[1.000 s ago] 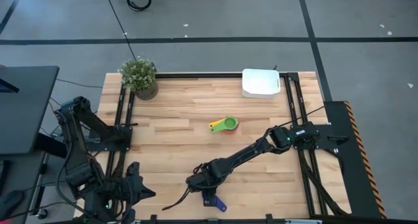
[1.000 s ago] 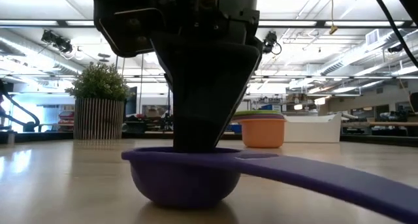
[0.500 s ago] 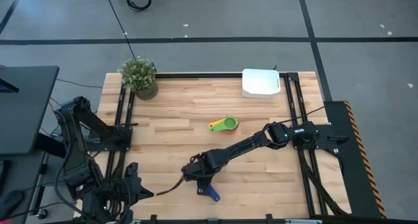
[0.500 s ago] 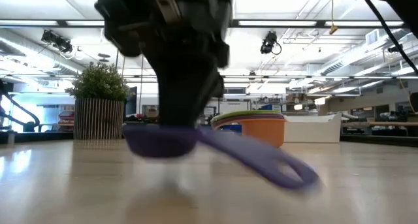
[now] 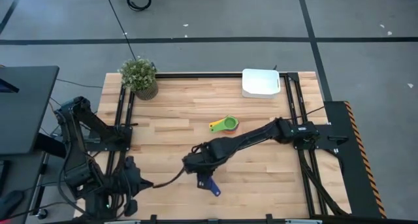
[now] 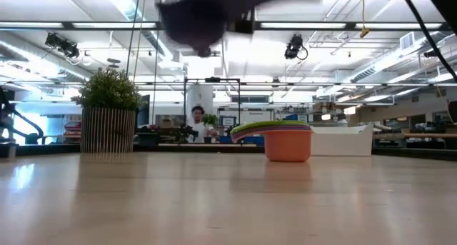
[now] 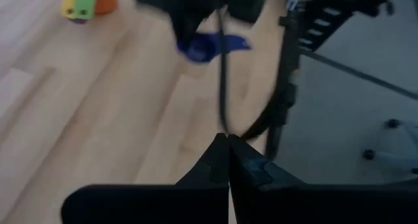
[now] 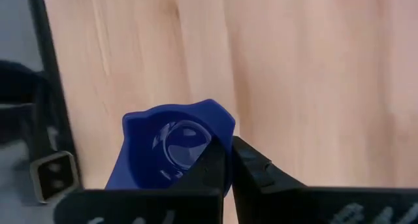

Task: Nest measuring cups in basket
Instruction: Stack the dark blue measuring cup on top of the green measuring cup

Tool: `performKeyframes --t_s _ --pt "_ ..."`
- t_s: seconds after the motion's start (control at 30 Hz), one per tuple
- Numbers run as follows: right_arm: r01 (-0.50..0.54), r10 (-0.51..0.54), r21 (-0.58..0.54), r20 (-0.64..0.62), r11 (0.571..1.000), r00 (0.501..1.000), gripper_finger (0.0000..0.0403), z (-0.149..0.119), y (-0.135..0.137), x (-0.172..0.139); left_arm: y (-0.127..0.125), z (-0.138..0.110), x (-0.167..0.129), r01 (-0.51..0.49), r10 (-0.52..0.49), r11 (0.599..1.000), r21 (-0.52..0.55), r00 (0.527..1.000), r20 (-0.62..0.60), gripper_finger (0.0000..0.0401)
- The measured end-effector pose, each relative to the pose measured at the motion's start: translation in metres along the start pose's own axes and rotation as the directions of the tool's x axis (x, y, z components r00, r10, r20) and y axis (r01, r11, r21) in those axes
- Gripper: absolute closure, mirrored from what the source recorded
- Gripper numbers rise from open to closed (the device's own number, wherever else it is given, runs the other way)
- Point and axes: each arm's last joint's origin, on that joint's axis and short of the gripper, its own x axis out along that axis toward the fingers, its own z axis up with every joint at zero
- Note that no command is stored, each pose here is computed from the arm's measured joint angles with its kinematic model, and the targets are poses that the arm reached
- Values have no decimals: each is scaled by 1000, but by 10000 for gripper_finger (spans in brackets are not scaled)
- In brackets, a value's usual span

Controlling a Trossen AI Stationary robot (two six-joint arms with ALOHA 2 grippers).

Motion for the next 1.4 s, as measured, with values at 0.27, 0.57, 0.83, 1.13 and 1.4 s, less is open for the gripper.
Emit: performKeyframes --t_s 0.27,0.57,0.83,1.13,1.4 --pt "37 -115 323 226 946 967 391 -10 3 -76 15 -4 -2 -119 122 986 114 992 -25 399" --pt "-77 -305 777 333 625 892 391 -17 -10 -112 37 -6 -30 -157 156 956 246 988 24 399" --pt "29 -413 944 115 328 904 391 -26 -43 -112 47 -1 -45 -118 111 941 316 993 38 399" --pt "-24 -376 998 42 52 926 391 -11 -87 -116 48 -1 -45 -114 109 887 448 993 37 399" --pt "-9 -396 999 -3 -31 918 391 4 -144 -120 49 -1 -45 -115 117 873 474 993 26 399"
